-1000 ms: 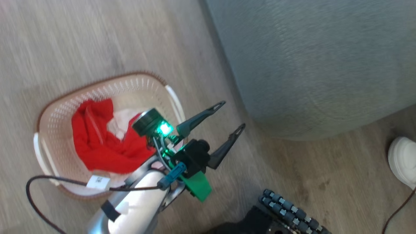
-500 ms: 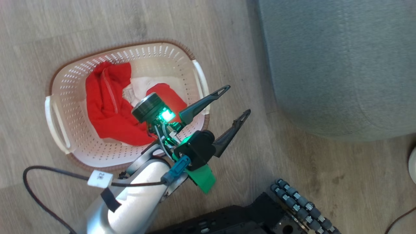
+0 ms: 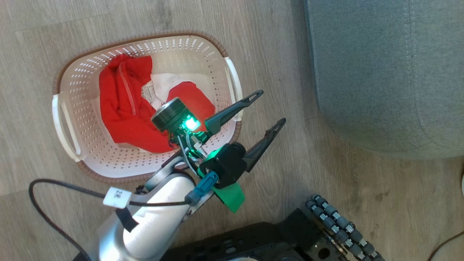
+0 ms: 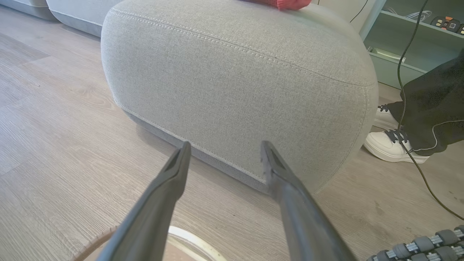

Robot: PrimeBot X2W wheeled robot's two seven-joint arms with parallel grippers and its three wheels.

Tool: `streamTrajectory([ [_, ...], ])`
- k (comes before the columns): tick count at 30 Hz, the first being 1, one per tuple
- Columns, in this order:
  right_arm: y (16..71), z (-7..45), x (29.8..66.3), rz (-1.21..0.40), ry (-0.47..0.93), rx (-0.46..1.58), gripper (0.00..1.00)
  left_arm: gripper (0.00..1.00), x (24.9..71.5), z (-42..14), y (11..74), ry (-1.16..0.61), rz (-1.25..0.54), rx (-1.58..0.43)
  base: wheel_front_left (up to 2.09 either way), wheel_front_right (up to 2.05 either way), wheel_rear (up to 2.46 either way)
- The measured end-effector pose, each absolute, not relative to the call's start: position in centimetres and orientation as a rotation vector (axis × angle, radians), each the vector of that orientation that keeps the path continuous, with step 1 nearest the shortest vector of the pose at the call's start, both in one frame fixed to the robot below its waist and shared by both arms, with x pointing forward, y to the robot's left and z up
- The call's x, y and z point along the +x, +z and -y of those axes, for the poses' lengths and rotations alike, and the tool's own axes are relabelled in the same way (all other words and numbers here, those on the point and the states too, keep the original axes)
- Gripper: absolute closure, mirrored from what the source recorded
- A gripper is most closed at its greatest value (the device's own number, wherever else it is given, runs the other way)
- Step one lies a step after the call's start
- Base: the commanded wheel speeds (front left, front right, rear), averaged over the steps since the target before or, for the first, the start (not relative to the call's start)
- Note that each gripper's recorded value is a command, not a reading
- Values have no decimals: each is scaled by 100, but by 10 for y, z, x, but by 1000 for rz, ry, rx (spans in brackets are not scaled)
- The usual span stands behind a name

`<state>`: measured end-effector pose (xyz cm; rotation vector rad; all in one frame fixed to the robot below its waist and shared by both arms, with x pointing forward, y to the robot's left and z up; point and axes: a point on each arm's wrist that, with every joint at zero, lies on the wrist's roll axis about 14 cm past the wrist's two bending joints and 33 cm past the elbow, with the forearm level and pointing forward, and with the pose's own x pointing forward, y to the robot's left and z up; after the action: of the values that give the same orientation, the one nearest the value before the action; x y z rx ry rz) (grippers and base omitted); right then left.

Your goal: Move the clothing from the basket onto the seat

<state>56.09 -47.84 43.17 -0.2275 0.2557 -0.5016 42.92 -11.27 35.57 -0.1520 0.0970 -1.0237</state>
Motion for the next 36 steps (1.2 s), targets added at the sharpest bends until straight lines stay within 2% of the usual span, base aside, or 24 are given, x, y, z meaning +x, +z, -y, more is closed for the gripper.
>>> streamTrajectory([
  [4,399,476,545,-382,-495,-232,100,0,431,113,357,-1017,-95,-158,0,0,0],
  [10,400,472,552,-391,-486,-220,100,0,434,111,357,-1010,-93,-155,0,0,0],
  [11,401,472,553,-390,-486,-218,81,0,435,111,357,-1005,-95,-160,0,0,0],
  [13,401,472,551,-393,-488,-214,0,0,435,111,359,-1005,-92,-159,0,0,0],
  [26,422,469,531,-433,-500,-157,0,0,433,119,401,-1020,-18,-157,0,0,0],
  [36,426,470,474,-569,-512,-126,0,0,414,122,447,-1012,34,-163,0,0,0],
])
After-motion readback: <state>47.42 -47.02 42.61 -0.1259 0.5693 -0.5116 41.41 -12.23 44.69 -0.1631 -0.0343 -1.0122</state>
